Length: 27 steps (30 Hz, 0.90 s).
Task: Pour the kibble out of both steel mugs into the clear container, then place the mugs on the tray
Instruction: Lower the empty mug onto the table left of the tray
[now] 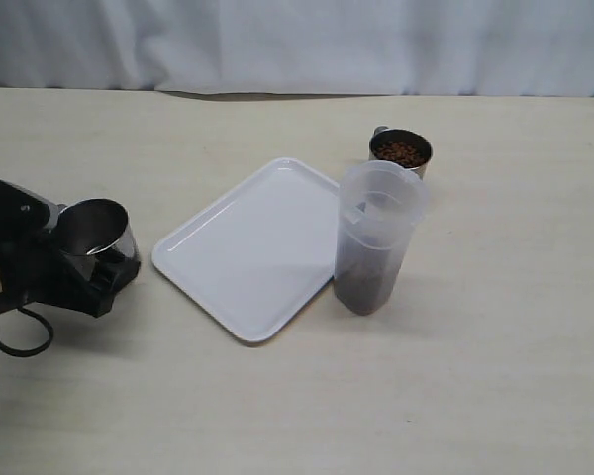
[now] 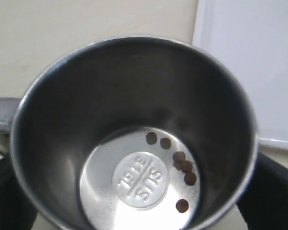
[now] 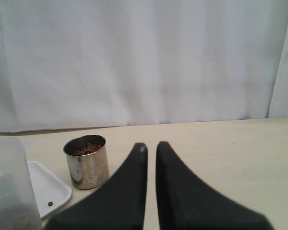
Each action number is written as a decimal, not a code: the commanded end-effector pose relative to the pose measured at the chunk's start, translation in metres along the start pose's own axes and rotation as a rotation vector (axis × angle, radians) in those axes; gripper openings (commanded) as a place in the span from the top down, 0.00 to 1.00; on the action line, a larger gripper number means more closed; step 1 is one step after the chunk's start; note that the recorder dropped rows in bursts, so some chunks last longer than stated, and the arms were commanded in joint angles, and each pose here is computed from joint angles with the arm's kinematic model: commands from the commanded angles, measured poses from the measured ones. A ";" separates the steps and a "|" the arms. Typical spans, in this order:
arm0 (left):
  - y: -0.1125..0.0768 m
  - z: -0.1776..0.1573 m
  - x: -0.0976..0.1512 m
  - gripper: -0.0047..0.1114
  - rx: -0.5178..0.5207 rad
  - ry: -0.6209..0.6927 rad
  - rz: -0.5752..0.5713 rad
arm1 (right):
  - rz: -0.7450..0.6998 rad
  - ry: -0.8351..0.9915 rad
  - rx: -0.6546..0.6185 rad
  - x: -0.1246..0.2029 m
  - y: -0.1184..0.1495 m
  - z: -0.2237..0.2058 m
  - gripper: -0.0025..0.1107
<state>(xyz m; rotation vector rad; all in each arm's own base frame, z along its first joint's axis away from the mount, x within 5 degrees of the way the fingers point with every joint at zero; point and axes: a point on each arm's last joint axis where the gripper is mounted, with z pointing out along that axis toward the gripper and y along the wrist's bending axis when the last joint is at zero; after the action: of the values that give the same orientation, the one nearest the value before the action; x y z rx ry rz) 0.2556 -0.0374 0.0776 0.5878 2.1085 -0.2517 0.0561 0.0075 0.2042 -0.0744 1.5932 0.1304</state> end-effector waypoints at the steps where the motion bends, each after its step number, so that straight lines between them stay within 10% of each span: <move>1: 0.000 -0.018 -0.013 0.10 -0.031 -0.018 0.009 | 0.003 -0.002 0.006 0.001 0.000 0.000 0.93; 27: -0.009 -0.102 -0.056 0.10 -0.171 -0.098 -0.218 | 0.003 -0.002 0.006 0.001 0.000 0.000 0.93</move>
<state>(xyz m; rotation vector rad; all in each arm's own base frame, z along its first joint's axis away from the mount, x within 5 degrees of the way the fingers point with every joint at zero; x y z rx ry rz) 0.2093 -0.0230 0.1738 0.2496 2.0944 -0.1935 0.0561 0.0075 0.2042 -0.0744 1.5932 0.1304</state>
